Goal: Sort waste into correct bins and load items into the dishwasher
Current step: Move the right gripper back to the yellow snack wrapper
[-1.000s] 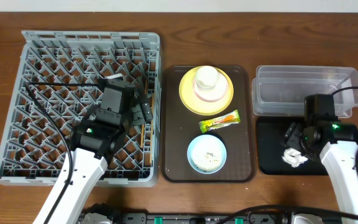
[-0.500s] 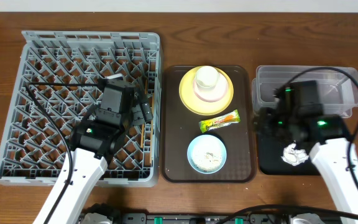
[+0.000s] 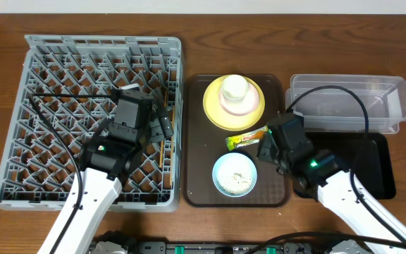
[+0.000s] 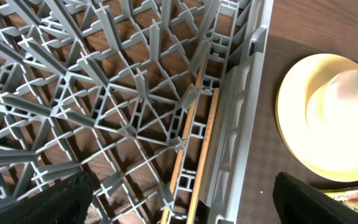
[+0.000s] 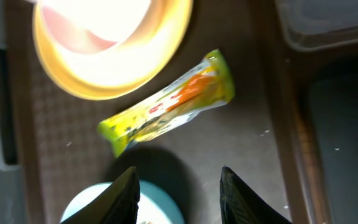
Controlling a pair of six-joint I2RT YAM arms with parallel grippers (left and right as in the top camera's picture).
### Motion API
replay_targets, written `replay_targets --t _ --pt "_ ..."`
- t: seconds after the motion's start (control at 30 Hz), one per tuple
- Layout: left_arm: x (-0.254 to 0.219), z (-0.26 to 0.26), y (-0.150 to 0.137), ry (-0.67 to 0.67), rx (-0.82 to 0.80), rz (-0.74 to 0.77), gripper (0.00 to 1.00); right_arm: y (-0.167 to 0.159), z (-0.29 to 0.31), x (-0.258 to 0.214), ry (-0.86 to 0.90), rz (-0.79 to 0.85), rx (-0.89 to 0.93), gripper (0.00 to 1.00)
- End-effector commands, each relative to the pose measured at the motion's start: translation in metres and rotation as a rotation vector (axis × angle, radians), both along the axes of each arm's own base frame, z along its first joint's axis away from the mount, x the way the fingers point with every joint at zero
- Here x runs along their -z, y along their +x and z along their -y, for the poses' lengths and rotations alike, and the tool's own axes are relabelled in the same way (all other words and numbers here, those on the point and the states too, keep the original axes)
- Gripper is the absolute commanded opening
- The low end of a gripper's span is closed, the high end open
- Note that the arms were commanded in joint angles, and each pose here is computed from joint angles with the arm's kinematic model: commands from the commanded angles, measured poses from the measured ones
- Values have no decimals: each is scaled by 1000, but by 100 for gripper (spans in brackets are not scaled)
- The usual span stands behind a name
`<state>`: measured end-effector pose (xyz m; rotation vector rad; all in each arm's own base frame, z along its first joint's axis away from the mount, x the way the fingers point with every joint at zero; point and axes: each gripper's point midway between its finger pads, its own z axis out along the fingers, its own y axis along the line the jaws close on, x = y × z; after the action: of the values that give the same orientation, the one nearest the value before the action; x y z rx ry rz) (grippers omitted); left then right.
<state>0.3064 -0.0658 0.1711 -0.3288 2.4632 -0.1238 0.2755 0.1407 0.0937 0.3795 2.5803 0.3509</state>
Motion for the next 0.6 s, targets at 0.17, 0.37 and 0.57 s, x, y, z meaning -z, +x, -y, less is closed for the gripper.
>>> replay_targets --t 0.17,0.37,0.57 --pt "-7 0 2 -8 -4 15 93 6 4 28 -46 -33 59 34" --pt "-7 0 2 -8 -4 15 93 7 1 56 -77 -95 52 35" --pt "-7 0 2 -8 -4 15 93 9 -5 69 -86 -109 39 37"
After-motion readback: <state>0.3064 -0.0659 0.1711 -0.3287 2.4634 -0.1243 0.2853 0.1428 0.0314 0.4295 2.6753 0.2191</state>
